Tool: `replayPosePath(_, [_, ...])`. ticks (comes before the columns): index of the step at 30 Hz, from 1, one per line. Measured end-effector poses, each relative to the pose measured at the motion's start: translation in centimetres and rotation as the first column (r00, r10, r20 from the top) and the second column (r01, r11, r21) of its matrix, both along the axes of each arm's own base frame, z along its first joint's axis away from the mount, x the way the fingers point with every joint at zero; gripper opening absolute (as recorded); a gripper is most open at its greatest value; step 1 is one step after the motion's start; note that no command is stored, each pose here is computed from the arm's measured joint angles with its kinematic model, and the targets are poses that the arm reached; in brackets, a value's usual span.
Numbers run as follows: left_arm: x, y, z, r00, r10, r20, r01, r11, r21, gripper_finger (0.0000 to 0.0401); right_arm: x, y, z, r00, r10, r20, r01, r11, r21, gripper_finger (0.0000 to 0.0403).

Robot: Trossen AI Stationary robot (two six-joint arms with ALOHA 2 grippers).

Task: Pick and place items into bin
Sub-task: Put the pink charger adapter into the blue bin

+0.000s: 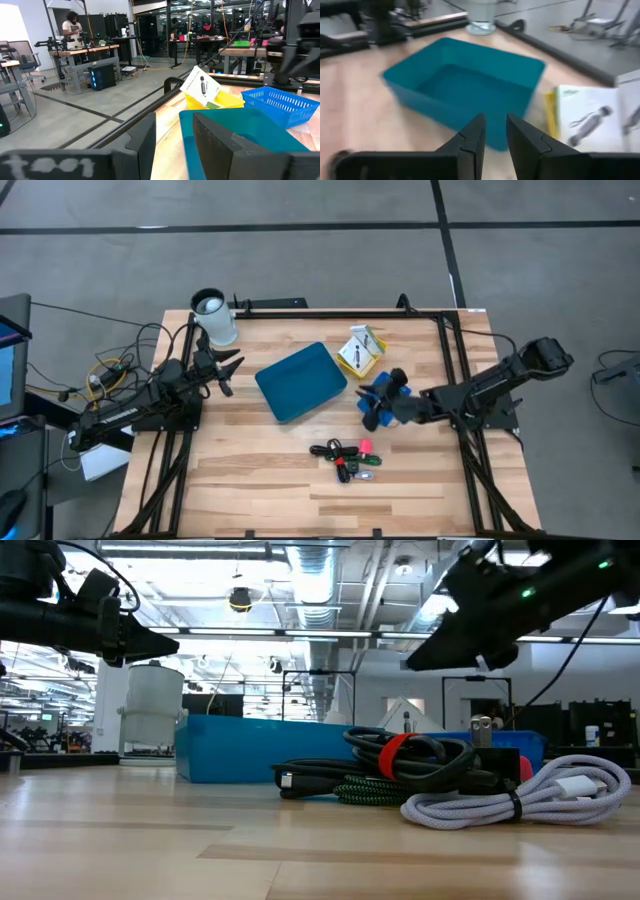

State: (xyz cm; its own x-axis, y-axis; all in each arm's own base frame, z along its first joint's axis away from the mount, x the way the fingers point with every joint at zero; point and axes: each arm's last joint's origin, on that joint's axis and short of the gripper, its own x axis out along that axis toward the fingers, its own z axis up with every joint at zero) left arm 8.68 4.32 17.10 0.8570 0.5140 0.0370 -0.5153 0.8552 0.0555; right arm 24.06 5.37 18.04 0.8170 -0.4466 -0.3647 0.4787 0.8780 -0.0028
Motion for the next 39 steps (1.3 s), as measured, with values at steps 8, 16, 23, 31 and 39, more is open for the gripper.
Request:
replayPosePath(8, [0.0,0.0,0.0,1.000,0.000,0.000,0.000,1.000,0.000,0.0119,-0.5,4.3,-1.3,0.990,0.139,0.009,-0.140,0.989,0.051,0.0070])
replayPosePath(16, [0.0,0.0,0.0,1.000,0.000,0.000,0.000,1.000,0.000,0.0119,-0.3,7.4,-3.8,0.971,0.240,0.016,-0.240,0.970,0.044,0.0070])
replayPosePath(23, [0.0,0.0,0.0,1.000,0.000,0.000,0.000,1.000,0.000,0.0119,0.2,6.9,-4.2,0.974,0.226,0.001,-0.226,0.974,0.019,0.0070])
replayPosePath(31, [0.0,0.0,0.0,1.000,0.000,0.000,0.000,1.000,0.000,0.0119,0.4,6.2,-3.1,0.967,0.253,0.020,-0.253,0.967,0.012,0.0070])
replayPosePath(39, [0.0,0.0,0.0,1.000,0.000,0.000,0.000,1.000,0.000,0.0119,0.3,6.5,-3.1,0.946,0.320,0.049,-0.324,0.932,0.166,0.0070])
